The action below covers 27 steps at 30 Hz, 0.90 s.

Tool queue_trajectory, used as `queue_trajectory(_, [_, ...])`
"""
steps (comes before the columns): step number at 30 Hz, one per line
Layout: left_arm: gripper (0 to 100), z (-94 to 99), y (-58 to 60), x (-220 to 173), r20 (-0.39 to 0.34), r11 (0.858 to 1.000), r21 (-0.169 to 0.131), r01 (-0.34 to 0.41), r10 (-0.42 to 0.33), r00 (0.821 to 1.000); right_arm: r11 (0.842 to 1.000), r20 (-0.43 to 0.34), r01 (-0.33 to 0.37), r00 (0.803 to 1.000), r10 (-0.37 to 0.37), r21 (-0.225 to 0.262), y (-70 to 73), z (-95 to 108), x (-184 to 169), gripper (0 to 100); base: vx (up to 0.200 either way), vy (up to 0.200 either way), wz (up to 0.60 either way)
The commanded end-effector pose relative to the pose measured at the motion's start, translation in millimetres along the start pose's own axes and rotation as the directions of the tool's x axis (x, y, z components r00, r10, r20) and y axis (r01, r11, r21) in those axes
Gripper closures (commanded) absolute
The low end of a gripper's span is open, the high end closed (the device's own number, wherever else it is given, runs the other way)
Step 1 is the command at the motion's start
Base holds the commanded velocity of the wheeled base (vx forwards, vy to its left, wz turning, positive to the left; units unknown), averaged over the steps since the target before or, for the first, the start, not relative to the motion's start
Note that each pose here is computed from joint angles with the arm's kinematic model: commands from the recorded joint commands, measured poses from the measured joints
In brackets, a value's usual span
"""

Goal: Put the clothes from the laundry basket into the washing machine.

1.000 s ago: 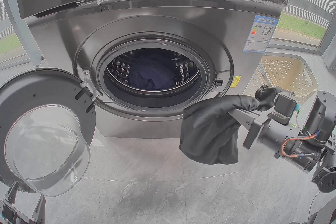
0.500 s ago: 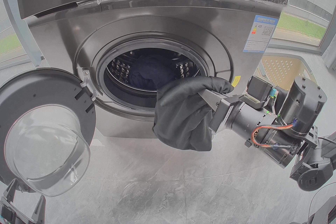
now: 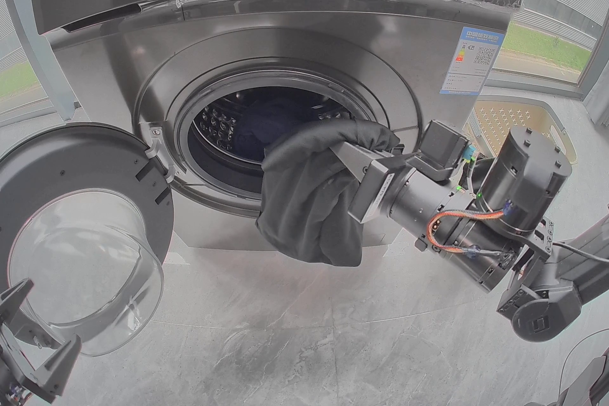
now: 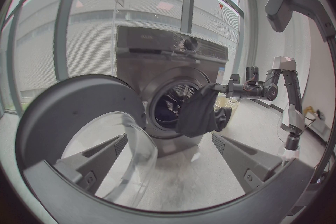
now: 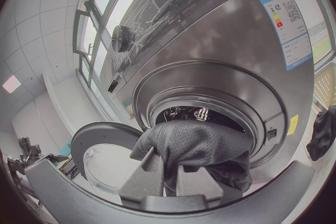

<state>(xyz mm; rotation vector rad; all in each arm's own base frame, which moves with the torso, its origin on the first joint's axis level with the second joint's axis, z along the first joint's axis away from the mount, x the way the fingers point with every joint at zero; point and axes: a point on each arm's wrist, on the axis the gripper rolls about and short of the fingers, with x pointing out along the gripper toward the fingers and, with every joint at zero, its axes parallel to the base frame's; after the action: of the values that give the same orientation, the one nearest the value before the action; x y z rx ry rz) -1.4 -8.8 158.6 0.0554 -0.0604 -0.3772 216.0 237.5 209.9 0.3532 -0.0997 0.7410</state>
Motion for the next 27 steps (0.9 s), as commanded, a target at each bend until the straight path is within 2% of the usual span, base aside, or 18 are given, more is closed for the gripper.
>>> queue_trajectory(1, [0,-9.3,20.4,66,-0.224,0.976,-0.102,0.193,-0.211,0.951,1.000,0.033,-0.024,0.999,0.024,0.001,-1.3,-6,18,100,0.000,0.000,0.00])
queue_trajectory(2, [0,-10.2,21.0,87,-0.237,0.959,-0.120,0.255,-0.278,0.931,1.000,0.028,-0.016,0.999,0.016,0.000,-2.3,-7,17,100,0.000,0.000,0.00])
queue_trajectory(3, [0,-11.2,20.1,94,-0.243,0.952,-0.127,0.278,-0.302,0.922,1.000,0.028,-0.016,0.999,0.016,0.000,-2.3,-7,17,100,0.000,0.000,0.00])
queue_trajectory(5, [0,-17.2,15.8,115,-0.274,0.929,-0.152,0.337,-0.367,0.889,1.000,0.024,-0.020,1.000,0.019,0.003,-0.1,-8,15,100,0.000,0.000,0.00])
queue_trajectory(6, [0,-20.5,13.5,122,-0.290,0.922,-0.158,0.353,-0.385,0.876,1.000,0.019,-0.020,1.000,0.020,0.003,0.0,-9,14,100,0.000,0.000,0.00])
queue_trajectory(9, [0,-30.5,5.7,144,-0.334,0.909,-0.169,0.382,-0.417,0.845,1.000,0.013,-0.018,1.000,0.018,0.000,-0.3,-11,12,100,0.000,0.000,0.00])
queue_trajectory(10, [0,-31.2,5.3,146,-0.337,0.909,-0.169,0.382,-0.418,0.844,1.000,0.012,-0.018,1.000,0.018,-0.001,-0.4,-11,12,100,0.000,0.000,0.00])
queue_trajectory(11, [0,-37.8,-0.4,159,-0.349,0.901,-0.166,0.400,-0.433,0.831,1.000,0.014,-0.021,1.000,0.021,-0.001,-0.1,-13,9,100,0.000,0.000,0.00])
queue_trajectory(13, [0,-45.0,-5.3,172,-0.358,0.892,-0.171,0.418,-0.451,0.818,1.000,0.018,-0.024,1.000,0.024,-0.003,-0.2,-14,7,100,0.000,0.000,0.00])
queue_trajectory(14, [0,-49.1,-7.9,180,-0.358,0.887,-0.170,0.429,-0.461,0.812,1.000,0.016,-0.024,1.000,0.024,-0.005,-0.5,-15,6,100,0.000,0.000,0.00])
queue_trajectory(17, [0,-55.4,-12.0,199,-0.341,0.879,-0.165,0.447,-0.476,0.811,1.000,0.011,-0.030,0.999,0.030,-0.004,0.9,-15,2,100,0.000,0.000,0.00])
queue_trajectory(20, [0,-59.3,-13.8,212,-0.338,0.877,-0.167,0.451,-0.481,0.809,1.000,0.008,-0.031,0.999,0.031,-0.004,1.2,-16,2,100,0.000,0.000,0.00])
queue_trajectory(27, [0,-70.2,-21.5,245,-0.352,0.859,-0.187,0.476,-0.511,0.784,0.999,0.002,-0.034,0.999,0.034,-0.002,2.6,-18,0,100,0.000,0.000,0.00])
